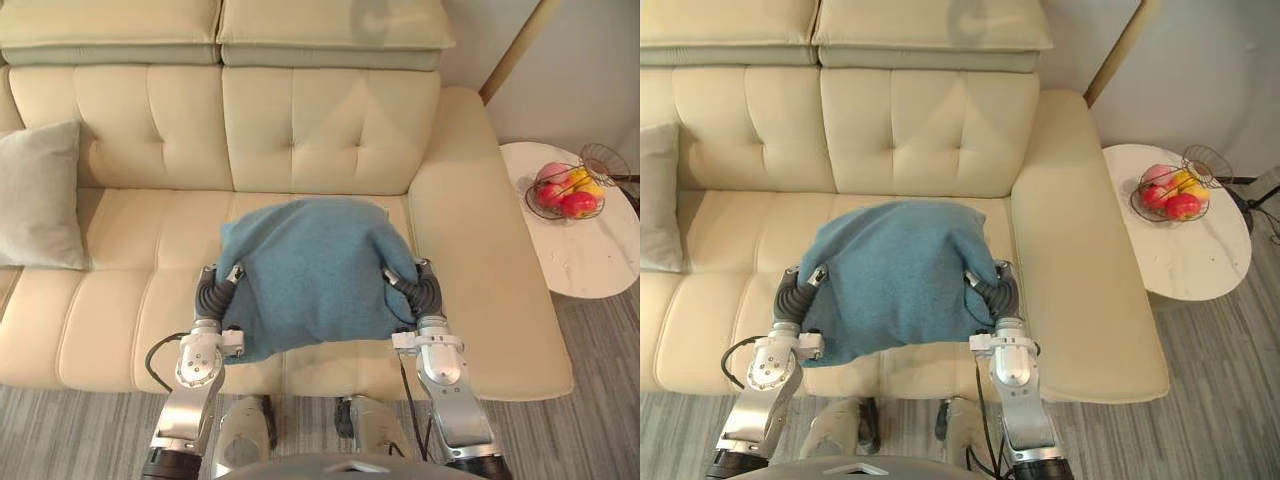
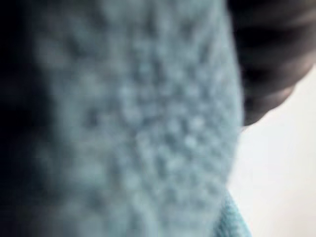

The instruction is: Pick up cushions and gather them together orderly.

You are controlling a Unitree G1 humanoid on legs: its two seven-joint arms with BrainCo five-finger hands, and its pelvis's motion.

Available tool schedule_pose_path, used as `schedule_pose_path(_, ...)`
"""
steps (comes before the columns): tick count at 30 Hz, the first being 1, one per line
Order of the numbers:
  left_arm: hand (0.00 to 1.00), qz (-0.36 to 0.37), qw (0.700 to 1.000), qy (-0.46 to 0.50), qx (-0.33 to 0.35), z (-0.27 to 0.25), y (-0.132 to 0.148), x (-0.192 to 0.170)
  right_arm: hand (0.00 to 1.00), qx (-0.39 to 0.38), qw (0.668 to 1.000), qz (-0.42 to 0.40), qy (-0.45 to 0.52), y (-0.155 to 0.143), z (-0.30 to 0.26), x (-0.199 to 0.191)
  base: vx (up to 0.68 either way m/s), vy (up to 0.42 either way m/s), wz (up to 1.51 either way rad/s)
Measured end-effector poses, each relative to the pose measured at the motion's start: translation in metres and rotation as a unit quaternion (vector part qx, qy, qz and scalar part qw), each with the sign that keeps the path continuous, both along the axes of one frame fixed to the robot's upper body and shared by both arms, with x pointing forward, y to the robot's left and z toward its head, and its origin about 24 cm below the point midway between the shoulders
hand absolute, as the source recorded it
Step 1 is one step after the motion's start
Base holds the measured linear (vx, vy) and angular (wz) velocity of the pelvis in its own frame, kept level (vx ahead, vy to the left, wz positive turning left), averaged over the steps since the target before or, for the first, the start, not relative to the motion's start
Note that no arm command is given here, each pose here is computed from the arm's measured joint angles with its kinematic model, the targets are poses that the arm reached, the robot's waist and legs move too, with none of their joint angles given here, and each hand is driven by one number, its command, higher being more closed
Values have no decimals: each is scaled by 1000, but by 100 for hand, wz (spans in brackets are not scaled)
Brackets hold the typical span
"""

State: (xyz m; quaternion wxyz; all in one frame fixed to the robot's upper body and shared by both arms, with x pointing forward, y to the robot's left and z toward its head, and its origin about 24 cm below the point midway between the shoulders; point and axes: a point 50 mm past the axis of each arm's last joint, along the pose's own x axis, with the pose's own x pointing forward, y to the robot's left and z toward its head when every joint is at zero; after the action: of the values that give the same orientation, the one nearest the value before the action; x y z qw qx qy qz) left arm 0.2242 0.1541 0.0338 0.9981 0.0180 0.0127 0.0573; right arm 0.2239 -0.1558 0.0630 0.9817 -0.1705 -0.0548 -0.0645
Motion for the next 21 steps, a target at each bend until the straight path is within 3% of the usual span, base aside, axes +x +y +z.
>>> schedule_pose_path(6,100,-9,1000,-1,0,1,-3,0,100,4,1000,-3,2,-2,-1,-2,-83,30,-58)
schedule_pose_path(12,100,14,997,-75,13,34,-9,28,100,35,998,-12,-58,2,24,14,-67,-21,-7)
schedule_pose_path(21,100,108,953,-281,43,156,-12,99,100,85,965,-75,-238,27,116,86,-125,-65,28)
